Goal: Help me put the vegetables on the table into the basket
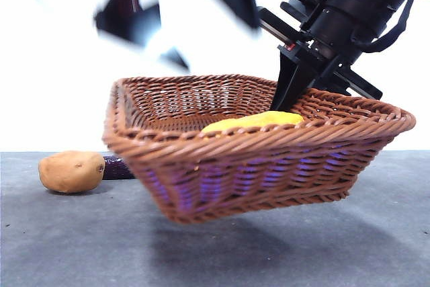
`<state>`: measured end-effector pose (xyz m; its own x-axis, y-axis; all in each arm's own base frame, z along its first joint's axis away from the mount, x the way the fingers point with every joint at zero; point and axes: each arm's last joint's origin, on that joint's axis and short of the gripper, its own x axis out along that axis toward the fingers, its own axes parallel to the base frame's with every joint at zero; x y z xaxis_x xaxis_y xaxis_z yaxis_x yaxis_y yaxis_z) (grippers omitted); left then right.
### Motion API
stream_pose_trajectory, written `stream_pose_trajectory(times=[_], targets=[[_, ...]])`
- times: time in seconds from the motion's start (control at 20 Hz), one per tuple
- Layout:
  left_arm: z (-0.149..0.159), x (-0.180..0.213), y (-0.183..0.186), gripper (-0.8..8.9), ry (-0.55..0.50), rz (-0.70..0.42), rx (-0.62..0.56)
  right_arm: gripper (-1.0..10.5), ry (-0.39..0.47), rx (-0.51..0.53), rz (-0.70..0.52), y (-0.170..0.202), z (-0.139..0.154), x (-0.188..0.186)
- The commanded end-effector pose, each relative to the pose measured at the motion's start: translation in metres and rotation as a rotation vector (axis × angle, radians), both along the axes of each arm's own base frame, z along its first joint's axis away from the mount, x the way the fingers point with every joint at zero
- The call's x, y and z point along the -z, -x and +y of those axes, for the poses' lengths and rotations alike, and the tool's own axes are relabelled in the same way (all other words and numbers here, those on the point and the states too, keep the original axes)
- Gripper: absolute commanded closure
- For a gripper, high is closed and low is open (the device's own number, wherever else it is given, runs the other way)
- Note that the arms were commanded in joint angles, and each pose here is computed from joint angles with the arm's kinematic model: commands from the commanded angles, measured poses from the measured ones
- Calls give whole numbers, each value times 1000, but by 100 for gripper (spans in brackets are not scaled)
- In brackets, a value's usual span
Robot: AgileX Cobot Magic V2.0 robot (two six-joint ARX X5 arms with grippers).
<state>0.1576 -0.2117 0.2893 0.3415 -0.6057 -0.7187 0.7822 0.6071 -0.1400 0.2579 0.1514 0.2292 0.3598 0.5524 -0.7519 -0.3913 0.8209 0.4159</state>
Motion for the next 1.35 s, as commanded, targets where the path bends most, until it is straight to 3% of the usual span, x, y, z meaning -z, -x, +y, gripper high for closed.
stream_pose_trajectory(times=[0.05, 0.25, 0.4, 0.65, 0.9, 1.15, 1.35], targets=[[23, -43, 1, 312, 30, -129, -47, 958, -7, 2, -12, -3, -4, 0], [80, -90, -9, 312, -138, -325, -143, 959, -51, -16, -37, -2, -13, -11], [116, -87, -37, 312, -197, -311, -316, 958, -75, -23, -95, 5, -22, -33], [151, -51, -95, 311, -164, -46, -708, 958, -85, -20, -169, 20, -36, -58], [147, 3, -143, 311, -49, 262, -853, 958, -57, -44, -169, 26, -38, -60], [146, 37, -165, 310, -6, 431, -1044, 958, -2, -65, -169, 29, -40, -57], [149, 46, -172, 310, 70, 503, -1190, 958, 13, -95, -194, 29, -40, -58]])
